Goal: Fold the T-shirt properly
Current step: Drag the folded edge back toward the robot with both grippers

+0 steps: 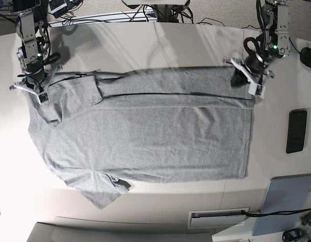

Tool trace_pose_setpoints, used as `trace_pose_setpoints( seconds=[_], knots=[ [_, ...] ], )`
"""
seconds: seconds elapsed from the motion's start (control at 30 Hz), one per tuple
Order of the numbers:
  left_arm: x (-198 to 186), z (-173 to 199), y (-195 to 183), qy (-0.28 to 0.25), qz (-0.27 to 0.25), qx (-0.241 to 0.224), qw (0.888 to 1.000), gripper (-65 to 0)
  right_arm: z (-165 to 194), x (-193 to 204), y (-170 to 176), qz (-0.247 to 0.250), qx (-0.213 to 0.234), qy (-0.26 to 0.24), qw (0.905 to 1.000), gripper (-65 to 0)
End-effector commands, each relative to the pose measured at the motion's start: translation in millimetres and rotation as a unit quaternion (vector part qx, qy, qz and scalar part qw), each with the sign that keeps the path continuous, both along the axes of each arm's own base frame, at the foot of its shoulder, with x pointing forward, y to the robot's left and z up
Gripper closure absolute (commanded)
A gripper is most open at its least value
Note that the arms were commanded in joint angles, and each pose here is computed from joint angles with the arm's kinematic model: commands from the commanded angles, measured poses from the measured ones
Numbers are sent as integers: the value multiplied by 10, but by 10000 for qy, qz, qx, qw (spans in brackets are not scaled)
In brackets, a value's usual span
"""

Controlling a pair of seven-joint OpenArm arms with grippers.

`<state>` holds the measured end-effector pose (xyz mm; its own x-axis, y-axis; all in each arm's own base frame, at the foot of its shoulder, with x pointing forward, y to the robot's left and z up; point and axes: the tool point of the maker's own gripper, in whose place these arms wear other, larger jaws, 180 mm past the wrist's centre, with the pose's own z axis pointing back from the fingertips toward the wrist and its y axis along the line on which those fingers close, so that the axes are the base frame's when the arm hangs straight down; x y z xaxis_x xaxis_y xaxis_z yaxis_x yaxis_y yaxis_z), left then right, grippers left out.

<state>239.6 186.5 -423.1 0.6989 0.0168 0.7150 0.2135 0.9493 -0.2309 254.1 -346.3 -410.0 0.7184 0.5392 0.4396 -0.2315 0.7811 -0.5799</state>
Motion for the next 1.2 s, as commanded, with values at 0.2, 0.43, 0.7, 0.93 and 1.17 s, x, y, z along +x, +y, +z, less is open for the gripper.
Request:
trace_pose_setpoints(
  seconds=[0.2,0.43,0.7,0.93,1.17],
  knots=[
    [-299,-160,90,452,-40,139,9989,0,-122,-269,-100,-44,-126,474,9988,0],
    [-736,-324,236,894,-160,462,9948,0,-225,-677,-50,176,-369,870,9954,0],
    [-1187,-341,406,1203,-289,475,9912,0,-174,-999,107,407,-457,1030,9928,0],
    [-1531,-338,631,1492,-241,654,9864,0,-173,-1313,140,476,-602,1336,9881,0],
    [-1739,-245,646,1566,-444,660,9845,0,-189,-1618,131,476,-716,1609,9832,0]
  ],
)
